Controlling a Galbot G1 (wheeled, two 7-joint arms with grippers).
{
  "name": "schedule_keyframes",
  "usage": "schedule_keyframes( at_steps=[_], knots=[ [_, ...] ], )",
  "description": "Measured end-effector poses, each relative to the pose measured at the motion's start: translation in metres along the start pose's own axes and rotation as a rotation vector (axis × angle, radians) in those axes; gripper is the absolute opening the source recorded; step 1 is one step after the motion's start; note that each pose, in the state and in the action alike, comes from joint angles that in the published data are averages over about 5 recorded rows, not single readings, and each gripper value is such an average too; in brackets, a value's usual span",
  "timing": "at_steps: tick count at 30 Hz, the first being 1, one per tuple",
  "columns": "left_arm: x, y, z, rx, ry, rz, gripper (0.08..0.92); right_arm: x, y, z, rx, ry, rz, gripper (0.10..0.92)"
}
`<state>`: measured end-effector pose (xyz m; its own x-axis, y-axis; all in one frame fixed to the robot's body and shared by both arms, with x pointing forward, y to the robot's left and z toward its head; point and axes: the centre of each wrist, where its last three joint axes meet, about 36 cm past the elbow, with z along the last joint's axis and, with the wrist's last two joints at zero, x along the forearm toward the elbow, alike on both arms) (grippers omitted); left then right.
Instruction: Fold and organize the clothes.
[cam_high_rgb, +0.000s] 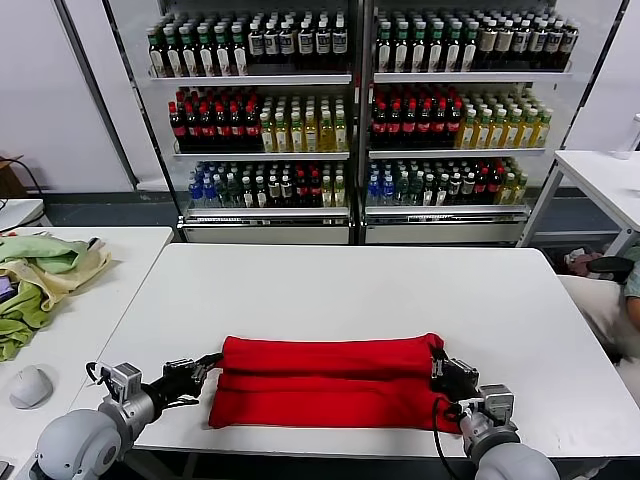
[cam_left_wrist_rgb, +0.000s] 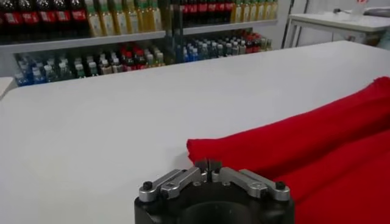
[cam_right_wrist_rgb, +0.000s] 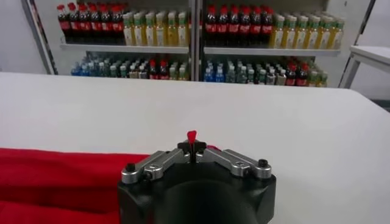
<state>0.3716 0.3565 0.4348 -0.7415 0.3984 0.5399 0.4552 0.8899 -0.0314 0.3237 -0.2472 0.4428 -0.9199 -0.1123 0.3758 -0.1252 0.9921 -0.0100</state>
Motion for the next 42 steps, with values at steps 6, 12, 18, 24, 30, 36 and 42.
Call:
schedule_keyframes(
  at_steps=[6, 12, 18, 24, 30, 36, 42],
  knots=[
    [-0.003, -0.007, 0.005, -0.008, 0.022, 0.002, 0.115, 0.001, 0.003, 0.011, 0.009, 0.032, 0.006, 0.13],
    [-0.001, -0.012, 0.003, -0.016, 0.003, -0.027, 0.276, 0.007, 0.004, 0.015, 0.014, 0.05, 0.02, 0.275],
    [0.003, -0.023, -0.001, -0.019, -0.052, -0.086, 0.449, 0.017, 0.008, 0.005, 0.023, 0.015, 0.03, 0.448],
    [0.003, -0.047, 0.002, 0.015, -0.1, -0.176, 0.622, 0.023, 0.013, 0.0, 0.042, -0.02, 0.029, 0.639],
    [-0.007, -0.075, 0.011, 0.114, -0.113, -0.28, 0.783, 0.025, 0.018, -0.001, 0.057, -0.039, 0.025, 0.788],
    [-0.018, -0.097, 0.018, 0.203, -0.11, -0.347, 0.822, 0.026, 0.02, -0.001, 0.069, -0.048, 0.027, 0.822],
    [-0.028, -0.113, 0.02, 0.248, -0.102, -0.383, 0.823, 0.025, 0.024, -0.001, 0.077, -0.056, 0.025, 0.823]
  ],
)
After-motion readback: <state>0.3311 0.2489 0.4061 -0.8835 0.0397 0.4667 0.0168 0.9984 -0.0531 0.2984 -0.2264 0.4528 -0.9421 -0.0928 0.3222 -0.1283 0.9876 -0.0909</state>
